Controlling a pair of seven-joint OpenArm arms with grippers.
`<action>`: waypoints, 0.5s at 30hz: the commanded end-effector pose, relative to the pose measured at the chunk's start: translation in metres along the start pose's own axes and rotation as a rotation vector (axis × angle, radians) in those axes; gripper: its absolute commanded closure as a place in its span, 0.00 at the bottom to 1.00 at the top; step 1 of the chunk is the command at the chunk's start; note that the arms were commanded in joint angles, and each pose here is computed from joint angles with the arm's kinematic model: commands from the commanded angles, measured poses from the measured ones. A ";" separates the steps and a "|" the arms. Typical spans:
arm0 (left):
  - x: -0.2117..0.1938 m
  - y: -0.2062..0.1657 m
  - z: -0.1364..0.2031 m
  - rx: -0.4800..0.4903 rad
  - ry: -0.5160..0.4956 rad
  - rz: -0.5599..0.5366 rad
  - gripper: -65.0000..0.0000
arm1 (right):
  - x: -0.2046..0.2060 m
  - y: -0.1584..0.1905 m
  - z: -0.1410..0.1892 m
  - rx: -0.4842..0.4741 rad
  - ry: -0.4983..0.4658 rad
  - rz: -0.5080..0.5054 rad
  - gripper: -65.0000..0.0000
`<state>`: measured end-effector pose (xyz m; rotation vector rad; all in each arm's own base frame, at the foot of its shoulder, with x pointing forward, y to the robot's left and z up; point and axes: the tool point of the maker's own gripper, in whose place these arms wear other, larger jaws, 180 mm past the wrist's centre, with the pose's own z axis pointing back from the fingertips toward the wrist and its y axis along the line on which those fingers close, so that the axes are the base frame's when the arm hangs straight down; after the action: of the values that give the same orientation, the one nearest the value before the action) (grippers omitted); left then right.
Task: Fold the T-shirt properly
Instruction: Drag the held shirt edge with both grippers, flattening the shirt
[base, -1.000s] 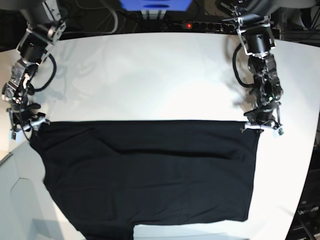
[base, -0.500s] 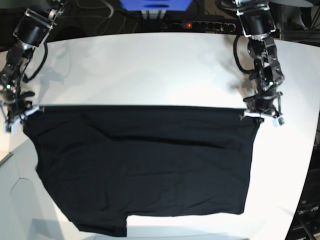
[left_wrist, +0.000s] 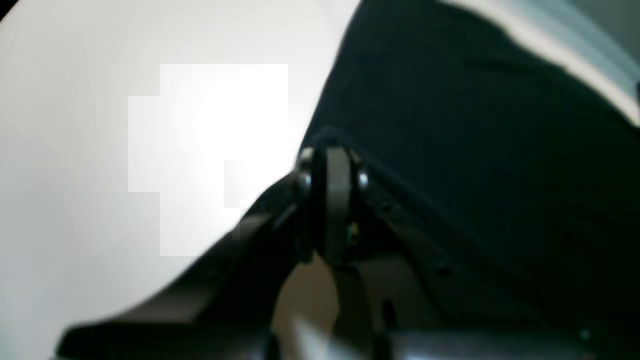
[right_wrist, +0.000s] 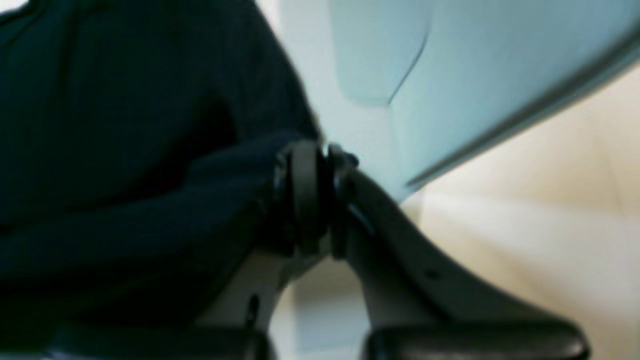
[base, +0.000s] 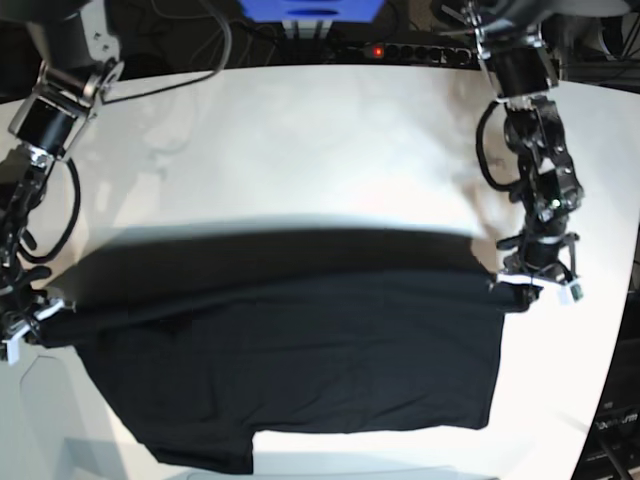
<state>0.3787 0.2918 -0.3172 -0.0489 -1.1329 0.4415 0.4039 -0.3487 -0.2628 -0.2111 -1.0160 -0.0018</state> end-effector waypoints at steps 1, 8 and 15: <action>0.017 0.010 0.003 0.023 -0.038 -0.001 1.00 | 0.019 -0.011 0.005 -0.025 -0.042 0.007 1.00; 0.002 0.039 0.013 0.084 0.004 0.036 1.00 | -0.023 -0.024 0.012 -0.051 0.033 -0.017 1.00; -0.020 0.051 0.048 0.106 0.031 -0.026 1.00 | -0.083 -0.037 0.049 -0.111 0.118 -0.009 1.00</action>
<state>0.3022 0.3092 -0.3521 0.0098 -0.9899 0.4822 0.3084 -0.3755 -0.3196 -0.2680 -0.8540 -0.0778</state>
